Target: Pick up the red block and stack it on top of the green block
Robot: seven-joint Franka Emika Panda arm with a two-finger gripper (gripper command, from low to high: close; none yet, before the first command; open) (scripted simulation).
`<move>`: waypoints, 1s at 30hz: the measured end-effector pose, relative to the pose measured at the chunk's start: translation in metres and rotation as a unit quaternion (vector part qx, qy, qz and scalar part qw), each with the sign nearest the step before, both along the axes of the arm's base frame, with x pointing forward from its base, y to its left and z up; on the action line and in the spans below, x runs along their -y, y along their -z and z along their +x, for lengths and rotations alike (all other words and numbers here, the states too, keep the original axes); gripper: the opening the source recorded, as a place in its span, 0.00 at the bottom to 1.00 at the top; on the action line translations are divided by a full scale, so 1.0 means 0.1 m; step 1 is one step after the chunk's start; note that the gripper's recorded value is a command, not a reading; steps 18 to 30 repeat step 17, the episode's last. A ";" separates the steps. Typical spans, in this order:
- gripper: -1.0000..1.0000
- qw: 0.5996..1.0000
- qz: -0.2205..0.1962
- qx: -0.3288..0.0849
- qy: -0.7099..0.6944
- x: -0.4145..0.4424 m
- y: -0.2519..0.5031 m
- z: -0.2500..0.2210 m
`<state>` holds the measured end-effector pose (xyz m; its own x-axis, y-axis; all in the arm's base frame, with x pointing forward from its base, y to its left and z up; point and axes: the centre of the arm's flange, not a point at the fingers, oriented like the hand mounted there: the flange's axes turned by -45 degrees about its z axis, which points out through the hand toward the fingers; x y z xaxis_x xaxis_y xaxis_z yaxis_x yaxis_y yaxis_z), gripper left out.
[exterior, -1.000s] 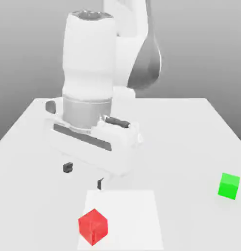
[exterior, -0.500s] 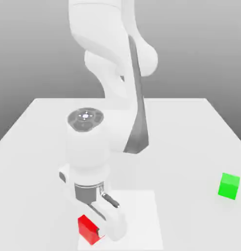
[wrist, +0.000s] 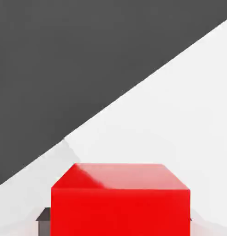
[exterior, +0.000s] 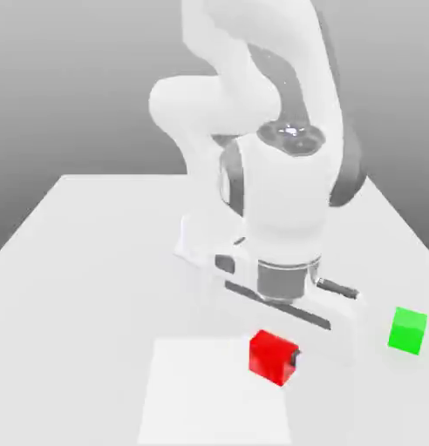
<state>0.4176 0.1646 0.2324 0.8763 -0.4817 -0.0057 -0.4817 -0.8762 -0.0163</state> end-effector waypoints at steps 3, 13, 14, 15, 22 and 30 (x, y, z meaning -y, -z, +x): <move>0.00 0.996 -0.002 0.000 -0.092 -1.09 -0.09 -0.67; 0.00 0.991 -0.007 0.002 -0.131 -1.65 0.41 -1.23; 1.00 0.991 -0.008 0.001 -0.132 -1.64 0.48 -1.24; 1.00 0.991 -0.008 0.001 -0.132 -1.64 0.48 -1.24; 1.00 0.991 -0.008 0.001 -0.132 -1.64 0.48 -1.24; 1.00 0.991 -0.008 0.001 -0.132 -1.64 0.48 -1.24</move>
